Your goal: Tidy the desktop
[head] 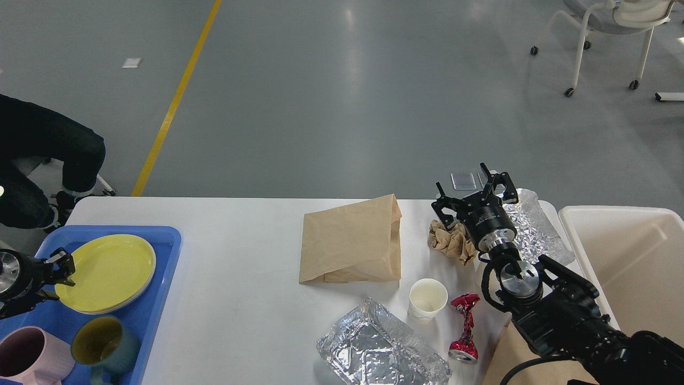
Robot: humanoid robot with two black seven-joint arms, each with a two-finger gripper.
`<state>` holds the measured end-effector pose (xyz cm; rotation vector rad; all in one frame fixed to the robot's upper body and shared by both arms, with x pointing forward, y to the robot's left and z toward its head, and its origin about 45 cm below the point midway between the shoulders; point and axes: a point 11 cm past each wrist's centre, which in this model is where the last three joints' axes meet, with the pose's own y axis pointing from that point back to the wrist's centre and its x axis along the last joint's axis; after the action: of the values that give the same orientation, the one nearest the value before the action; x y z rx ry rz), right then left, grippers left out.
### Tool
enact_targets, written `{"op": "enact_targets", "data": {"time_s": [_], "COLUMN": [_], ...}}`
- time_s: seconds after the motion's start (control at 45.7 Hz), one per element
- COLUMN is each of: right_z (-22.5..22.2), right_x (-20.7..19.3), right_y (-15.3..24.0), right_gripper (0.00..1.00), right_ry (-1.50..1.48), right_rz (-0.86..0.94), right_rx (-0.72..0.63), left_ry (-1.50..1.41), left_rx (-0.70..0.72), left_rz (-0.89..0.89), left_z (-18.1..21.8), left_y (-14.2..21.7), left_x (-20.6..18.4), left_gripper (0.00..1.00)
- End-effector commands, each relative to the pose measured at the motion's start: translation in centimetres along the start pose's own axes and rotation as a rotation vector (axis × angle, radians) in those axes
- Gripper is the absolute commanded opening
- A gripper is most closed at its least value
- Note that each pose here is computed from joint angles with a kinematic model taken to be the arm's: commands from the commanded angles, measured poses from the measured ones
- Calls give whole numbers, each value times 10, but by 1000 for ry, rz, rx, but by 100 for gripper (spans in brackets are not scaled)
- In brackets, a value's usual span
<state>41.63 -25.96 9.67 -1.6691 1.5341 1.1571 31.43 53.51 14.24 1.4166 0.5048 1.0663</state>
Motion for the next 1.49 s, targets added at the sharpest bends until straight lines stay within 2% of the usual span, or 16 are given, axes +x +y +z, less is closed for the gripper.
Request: {"op": "enact_targets", "data": {"time_s": [0.0,0.11,0.197,0.35,0.679,0.745,0.832,0.92,1.095,1.27,1.402,1.468], "right_z": [0,0,0,0,0,0,0,0,0,0,0,0], "right_x": [0,0,0,0,0,0,0,0,0,0,0,0], "right_y": [0,0,0,0,0,0,0,0,0,0,0,0], "right_gripper": [100,100,100,100,100,100,100,100,100,100,100,100], "right_ry": [0,0,0,0,0,0,0,0,0,0,0,0], "right_rz": [0,0,0,0,0,0,0,0,0,0,0,0], "right_rx": [0,0,0,0,0,0,0,0,0,0,0,0], "left_ry": [7,20,44,121,241,306,383,467,668,917,1101,1155], "left_rx": [-1,-1,-20,-87,-184,-305,-459,-572,-897,-1173,-1245,-1200], "left_rz": [28,65,106,206,334,335,296,277,275,258,177,100], "left_z": [0,-2,3,14,19,38,64,69,82,79,89,98], "left_y": [1,3,8,24,62,77,76,77,90,73,54,45], "left_x": [4,11,23,53,103,112,105,105,112,94,73,62], "left_gripper": [56,66,80,93,96,96,96,96,96,96,96,96]}}
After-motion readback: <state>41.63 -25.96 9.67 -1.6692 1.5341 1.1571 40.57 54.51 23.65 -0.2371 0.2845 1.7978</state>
